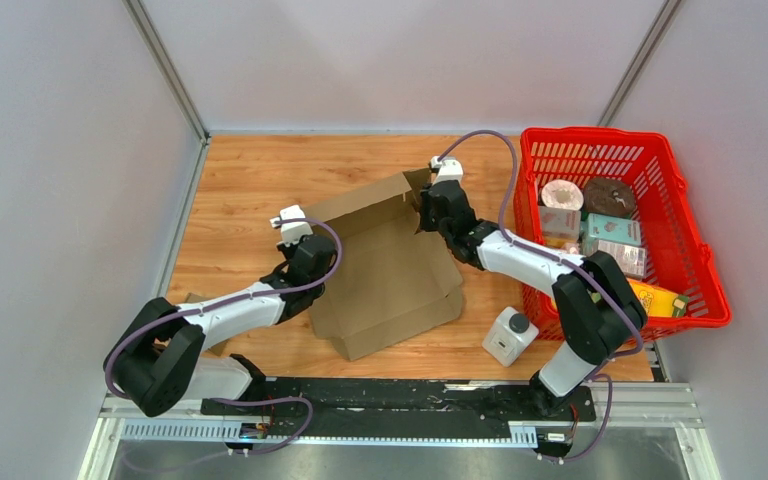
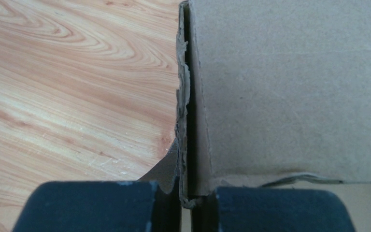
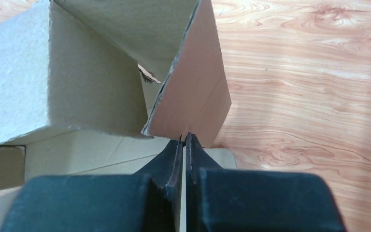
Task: Fold the paper box
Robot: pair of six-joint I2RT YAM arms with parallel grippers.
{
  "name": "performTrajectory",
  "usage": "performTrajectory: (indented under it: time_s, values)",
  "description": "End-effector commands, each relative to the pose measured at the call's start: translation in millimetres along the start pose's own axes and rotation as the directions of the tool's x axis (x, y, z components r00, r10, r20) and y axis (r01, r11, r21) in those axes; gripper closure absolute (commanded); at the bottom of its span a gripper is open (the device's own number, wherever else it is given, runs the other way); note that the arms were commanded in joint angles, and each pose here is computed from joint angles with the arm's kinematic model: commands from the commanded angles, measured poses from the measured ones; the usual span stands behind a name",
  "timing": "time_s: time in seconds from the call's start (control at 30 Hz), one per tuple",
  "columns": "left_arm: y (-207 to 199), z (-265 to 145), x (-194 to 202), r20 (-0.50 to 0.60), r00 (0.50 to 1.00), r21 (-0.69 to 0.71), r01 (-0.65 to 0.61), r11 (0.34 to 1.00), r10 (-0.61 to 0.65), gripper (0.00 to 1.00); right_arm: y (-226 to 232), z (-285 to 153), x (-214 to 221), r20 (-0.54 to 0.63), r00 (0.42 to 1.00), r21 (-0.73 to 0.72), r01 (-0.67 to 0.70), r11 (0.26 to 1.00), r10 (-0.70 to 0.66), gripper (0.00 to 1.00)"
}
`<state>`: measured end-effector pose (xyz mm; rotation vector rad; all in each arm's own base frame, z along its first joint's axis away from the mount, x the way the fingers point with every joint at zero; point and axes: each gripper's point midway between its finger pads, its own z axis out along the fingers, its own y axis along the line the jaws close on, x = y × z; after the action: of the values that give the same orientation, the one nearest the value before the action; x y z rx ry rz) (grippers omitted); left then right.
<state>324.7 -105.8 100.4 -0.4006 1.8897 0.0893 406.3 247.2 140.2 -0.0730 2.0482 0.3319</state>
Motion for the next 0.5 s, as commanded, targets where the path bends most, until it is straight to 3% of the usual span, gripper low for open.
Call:
performTrajectory:
  time_s: [0.0, 0.33, 0.47]
  values:
    - [-10.2, -5.0, -13.5, 0.044, 0.999, -0.025, -0.011, 1.0, 0.012, 1.0, 16.0, -6.9, -29.3, 0.016, 0.993, -0.002, -0.118, 0.993, 0.118, 1.0]
    - [-10.5, -6.9, -14.6, 0.051, 0.998, -0.04, -0.021, 0.999, 0.023, 1.0, 37.8, -28.2, -9.9, -0.151, 0.932, 0.005, -0.334, 0.943, 0.331, 1.0]
    - [-13.1, -7.0, -15.3, 0.051, 0.998, -0.031, -0.023, 0.999, 0.025, 1.0, 65.8, -35.1, 13.0, -0.184, 0.925, -0.054, -0.347, 0.936, 0.332, 1.0]
